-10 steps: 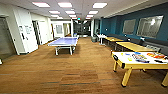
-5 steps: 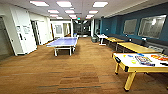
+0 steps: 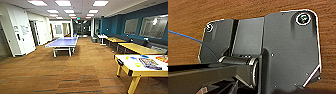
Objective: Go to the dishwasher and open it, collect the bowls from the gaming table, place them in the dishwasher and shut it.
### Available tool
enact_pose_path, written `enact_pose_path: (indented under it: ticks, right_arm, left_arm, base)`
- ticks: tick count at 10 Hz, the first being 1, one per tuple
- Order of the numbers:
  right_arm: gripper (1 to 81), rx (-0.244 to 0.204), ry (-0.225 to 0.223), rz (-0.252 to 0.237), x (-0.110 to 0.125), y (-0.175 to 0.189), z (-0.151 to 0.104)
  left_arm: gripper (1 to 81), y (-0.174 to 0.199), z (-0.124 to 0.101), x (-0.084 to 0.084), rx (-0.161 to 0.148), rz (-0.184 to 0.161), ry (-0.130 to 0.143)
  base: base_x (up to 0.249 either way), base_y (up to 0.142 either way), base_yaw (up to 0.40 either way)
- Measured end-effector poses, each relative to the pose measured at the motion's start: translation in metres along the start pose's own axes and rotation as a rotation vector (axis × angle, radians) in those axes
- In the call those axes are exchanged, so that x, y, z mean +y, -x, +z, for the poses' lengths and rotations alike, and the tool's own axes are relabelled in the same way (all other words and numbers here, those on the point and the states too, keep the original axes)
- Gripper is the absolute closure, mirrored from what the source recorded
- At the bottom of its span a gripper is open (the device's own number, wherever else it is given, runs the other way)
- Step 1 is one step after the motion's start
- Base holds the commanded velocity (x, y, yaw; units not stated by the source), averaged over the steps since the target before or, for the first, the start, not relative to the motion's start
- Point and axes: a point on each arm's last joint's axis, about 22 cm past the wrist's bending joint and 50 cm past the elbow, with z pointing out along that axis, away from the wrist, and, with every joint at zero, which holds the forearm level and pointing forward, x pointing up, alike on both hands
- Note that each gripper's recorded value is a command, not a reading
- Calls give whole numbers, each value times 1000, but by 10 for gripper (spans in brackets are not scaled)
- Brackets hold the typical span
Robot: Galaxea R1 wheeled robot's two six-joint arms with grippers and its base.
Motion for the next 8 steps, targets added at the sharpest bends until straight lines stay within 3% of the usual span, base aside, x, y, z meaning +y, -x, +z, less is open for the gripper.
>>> enact_pose_path:
  ticks: [8]
  right_arm:
    - [10, 0, 1, 3, -1, 0, 1]
  left_arm:
    - [10, 0, 0, 0, 1, 0, 0]
  base:
    - [276, 0, 0]
